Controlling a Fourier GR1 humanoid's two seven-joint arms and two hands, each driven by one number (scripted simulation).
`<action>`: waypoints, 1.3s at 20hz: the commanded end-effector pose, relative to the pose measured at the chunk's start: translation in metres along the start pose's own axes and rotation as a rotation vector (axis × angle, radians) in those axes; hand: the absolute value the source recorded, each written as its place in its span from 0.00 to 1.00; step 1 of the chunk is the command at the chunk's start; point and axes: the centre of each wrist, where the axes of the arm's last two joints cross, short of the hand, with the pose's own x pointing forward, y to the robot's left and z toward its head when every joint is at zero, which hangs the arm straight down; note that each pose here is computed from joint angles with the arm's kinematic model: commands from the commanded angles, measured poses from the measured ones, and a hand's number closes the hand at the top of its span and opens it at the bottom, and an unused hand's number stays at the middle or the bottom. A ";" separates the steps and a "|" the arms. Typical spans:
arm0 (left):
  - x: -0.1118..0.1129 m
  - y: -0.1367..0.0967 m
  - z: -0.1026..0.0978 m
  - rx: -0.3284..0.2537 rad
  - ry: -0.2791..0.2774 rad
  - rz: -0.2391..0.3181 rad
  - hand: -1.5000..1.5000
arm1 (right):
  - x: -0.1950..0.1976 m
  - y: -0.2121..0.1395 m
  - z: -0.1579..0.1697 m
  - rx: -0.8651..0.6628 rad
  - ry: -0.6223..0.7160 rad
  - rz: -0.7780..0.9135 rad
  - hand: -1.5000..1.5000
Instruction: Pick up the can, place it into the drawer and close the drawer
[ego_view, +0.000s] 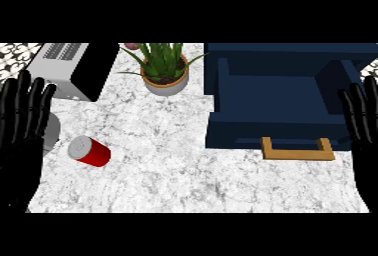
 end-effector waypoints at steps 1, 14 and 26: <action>-0.012 0.018 0.011 0.031 -0.008 0.001 0.00 | -0.006 -0.002 -0.006 0.002 -0.013 0.002 0.00; 0.007 0.007 0.031 0.137 0.425 -0.035 0.00 | -0.022 0.008 0.021 -0.111 0.310 0.033 0.00; 0.015 0.011 0.044 0.223 0.447 -0.007 0.00 | -0.024 -0.009 0.053 -0.103 0.315 0.027 0.00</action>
